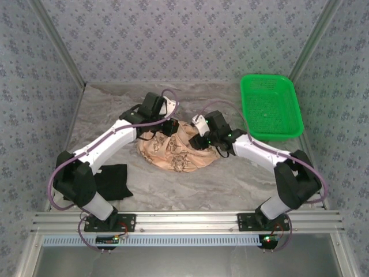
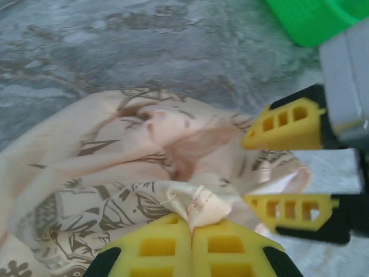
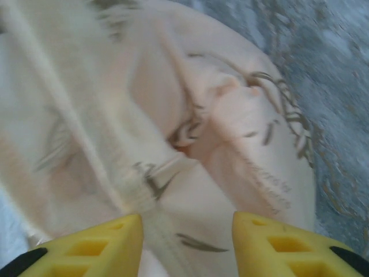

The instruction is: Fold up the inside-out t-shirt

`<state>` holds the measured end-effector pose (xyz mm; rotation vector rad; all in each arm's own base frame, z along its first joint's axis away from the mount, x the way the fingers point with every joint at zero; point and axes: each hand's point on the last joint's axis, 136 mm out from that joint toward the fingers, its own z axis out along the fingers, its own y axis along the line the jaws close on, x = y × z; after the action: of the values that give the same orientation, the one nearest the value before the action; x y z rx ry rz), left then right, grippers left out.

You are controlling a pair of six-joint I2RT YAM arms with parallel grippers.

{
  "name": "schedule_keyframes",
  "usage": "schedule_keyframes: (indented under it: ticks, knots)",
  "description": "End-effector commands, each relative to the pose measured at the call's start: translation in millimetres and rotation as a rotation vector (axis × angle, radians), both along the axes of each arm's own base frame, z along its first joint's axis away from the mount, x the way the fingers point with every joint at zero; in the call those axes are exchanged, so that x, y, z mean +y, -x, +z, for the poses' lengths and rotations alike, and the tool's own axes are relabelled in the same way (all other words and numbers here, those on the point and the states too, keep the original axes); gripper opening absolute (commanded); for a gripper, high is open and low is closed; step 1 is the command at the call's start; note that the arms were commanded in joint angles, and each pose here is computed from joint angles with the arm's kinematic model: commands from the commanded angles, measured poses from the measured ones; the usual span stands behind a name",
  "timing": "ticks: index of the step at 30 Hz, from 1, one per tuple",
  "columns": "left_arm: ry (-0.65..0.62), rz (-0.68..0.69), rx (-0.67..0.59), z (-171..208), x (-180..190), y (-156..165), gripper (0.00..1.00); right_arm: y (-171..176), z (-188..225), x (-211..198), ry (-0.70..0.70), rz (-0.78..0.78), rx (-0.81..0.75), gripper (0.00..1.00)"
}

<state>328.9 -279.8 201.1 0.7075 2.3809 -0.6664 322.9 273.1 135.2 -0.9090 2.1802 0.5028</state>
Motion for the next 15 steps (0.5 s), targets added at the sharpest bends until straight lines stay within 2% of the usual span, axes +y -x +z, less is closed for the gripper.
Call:
schedule_keyframes:
  ticks: [1,7,12,15]
  knots:
    - [0.034,-0.126,0.083,10,-7,32,0.0,5,13,7,-0.006,0.06,-0.097,0.52]
    - [0.06,-0.149,0.056,26,-3,42,0.0,-14,-13,-12,0.069,-0.159,-0.027,0.55]
    - [0.062,-0.153,0.036,37,10,50,0.0,-24,-39,-56,0.14,-0.482,0.034,0.46]
    - [0.116,-0.135,-0.01,55,16,47,0.0,-27,-38,-80,0.158,-0.626,0.041,0.48]
